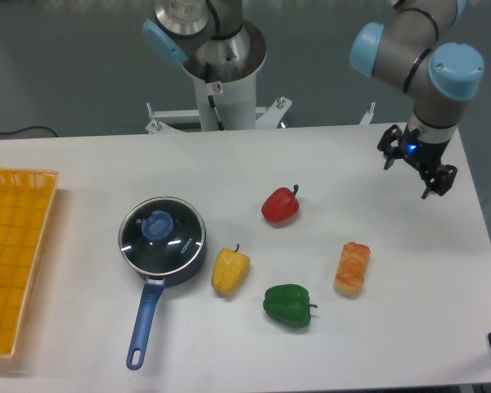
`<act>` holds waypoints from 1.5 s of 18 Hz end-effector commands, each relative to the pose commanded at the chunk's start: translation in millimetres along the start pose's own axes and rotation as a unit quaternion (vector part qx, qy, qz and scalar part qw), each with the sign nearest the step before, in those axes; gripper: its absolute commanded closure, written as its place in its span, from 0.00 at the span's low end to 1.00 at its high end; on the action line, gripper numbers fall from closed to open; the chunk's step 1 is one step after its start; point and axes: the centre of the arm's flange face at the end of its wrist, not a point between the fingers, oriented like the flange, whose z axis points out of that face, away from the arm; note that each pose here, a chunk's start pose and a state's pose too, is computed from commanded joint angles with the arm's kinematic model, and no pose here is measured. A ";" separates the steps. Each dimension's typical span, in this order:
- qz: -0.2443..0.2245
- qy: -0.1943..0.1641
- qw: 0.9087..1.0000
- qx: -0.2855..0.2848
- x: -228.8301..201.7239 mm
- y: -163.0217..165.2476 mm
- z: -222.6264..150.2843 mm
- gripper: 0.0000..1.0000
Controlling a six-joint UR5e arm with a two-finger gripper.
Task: Open the lid
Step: 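Move the open gripper across the table toward the saucepan lid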
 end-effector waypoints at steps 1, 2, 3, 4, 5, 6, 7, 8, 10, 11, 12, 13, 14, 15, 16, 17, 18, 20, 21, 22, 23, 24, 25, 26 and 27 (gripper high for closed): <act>-0.006 -0.003 1.000 0.001 5.9 -16.7 -3.6 0.00; -0.005 -0.006 1.000 0.003 12.4 -32.3 -7.9 0.00; 0.003 -0.008 1.000 0.004 18.7 -44.2 -11.0 0.00; 0.010 -0.008 1.000 0.007 24.6 -53.7 -12.5 0.00; 0.009 -0.007 1.000 0.009 33.1 -63.4 -13.9 0.00; 0.003 -0.009 1.000 0.011 39.7 -72.2 -17.2 0.00; 0.002 -0.005 1.000 0.011 47.5 -81.2 -14.2 0.00; 0.003 0.000 1.000 0.011 58.2 -90.3 -11.0 0.00; 0.008 0.010 1.000 0.010 79.7 -100.0 -4.0 0.00; 0.014 0.013 1.000 0.010 87.1 -104.2 -1.5 0.00; 0.018 0.014 1.000 0.009 91.5 -108.8 -1.7 0.00; 0.015 0.011 1.000 0.010 94.9 -112.2 -5.2 0.00; 0.007 0.008 1.000 0.010 98.6 -115.2 -9.6 0.00; 0.006 0.006 1.000 0.009 104.4 -121.5 -11.7 0.00; 0.011 0.004 1.000 0.009 109.6 -126.6 -13.8 0.00; 0.014 0.001 1.000 0.009 114.7 -128.2 -18.6 0.00; 0.017 0.000 1.000 0.011 120.4 -129.9 -20.3 0.00; 0.028 -0.001 1.000 0.012 136.0 -137.9 -24.0 0.00; 0.030 -0.002 0.999 0.013 143.8 -143.4 -25.7 0.00; 0.029 -0.004 0.999 0.014 151.0 -148.1 -27.9 0.00; 0.029 -0.005 0.999 0.015 157.8 -153.8 -29.3 0.00; 0.032 -0.008 0.999 0.017 166.1 -161.1 -31.8 0.00; 0.030 -0.011 0.999 0.016 172.1 -167.1 -34.4 0.00; 0.029 -0.014 0.999 0.011 177.7 -172.5 -36.1 0.00; 0.032 -0.017 0.999 0.004 184.5 -179.2 -36.2 0.00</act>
